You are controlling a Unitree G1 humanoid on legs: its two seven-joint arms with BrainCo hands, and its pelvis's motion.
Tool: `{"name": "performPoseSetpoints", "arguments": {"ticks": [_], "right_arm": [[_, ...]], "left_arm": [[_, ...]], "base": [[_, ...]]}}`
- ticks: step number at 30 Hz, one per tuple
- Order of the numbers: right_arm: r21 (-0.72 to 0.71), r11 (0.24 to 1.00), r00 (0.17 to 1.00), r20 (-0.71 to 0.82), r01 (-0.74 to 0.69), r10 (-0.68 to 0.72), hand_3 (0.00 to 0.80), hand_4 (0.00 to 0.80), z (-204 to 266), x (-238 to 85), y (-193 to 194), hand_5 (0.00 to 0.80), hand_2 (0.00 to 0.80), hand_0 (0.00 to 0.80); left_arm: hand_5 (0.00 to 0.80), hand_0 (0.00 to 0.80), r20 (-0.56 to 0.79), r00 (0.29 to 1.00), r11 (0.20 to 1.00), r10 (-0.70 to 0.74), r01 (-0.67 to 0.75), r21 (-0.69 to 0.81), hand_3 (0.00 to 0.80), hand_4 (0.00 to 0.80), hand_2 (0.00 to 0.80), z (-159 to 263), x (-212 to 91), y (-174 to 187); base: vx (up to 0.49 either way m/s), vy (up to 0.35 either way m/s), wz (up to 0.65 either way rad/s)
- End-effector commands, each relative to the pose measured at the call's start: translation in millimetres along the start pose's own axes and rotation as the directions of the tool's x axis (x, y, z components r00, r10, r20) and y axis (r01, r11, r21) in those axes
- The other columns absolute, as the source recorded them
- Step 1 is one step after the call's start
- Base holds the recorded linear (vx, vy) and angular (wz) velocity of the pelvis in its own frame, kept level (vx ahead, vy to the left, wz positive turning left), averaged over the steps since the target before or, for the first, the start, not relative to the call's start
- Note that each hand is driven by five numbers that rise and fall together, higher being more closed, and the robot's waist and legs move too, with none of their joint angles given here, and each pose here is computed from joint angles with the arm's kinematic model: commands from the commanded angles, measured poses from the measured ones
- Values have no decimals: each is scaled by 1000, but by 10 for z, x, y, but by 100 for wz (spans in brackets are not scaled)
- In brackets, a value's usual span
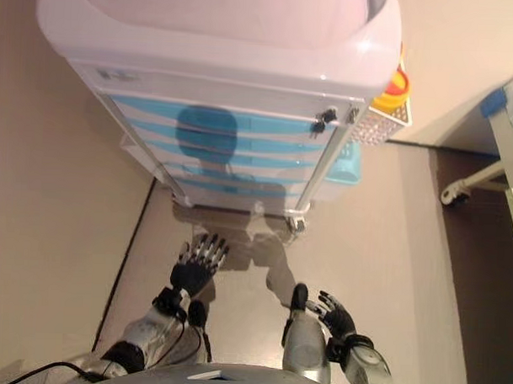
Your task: Open the drawer and pick up the medicine
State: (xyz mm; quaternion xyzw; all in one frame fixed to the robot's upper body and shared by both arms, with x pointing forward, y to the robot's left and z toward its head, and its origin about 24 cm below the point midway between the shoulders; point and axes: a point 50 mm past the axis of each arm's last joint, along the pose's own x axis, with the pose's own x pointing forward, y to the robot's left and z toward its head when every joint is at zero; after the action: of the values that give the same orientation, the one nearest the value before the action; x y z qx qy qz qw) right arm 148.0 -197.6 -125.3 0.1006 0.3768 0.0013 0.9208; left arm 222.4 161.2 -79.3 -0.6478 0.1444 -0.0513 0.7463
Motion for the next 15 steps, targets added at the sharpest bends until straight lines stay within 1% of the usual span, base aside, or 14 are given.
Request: {"name": "performPoseSetpoints", "arguments": {"ticks": [1, 8, 12, 15], "right_arm": [[-20, 999, 996, 77, -51, 52, 0, 0, 159, 3, 87, 0, 0, 0], [-44, 993, 987, 119, -107, 112, 0, 0, 333, 22, 141, 0, 0, 0], [-55, 990, 982, 128, -132, 138, 0, 0, 378, 7, 175, 0, 0, 0], [-61, 986, 978, 133, -154, 161, 0, 0, 391, -6, 189, 0, 0, 0]], "left_arm": [[0, 0, 87, 990, 994, -108, 110, -19, 0, 0, 0, 78, 161, -197], [0, 0, 183, 956, 973, -228, 230, 12, 0, 0, 0, 264, 439, -565], [0, 0, 238, 928, 957, -287, 291, 21, 0, 0, 0, 360, 539, -738], [0, 0, 269, 902, 940, -337, 338, 43, 0, 0, 0, 509, 623, -918]], "base": [[-72, -41, -6], [-10, -46, -3], [-3, -53, -2], [3, -60, 1]]}}
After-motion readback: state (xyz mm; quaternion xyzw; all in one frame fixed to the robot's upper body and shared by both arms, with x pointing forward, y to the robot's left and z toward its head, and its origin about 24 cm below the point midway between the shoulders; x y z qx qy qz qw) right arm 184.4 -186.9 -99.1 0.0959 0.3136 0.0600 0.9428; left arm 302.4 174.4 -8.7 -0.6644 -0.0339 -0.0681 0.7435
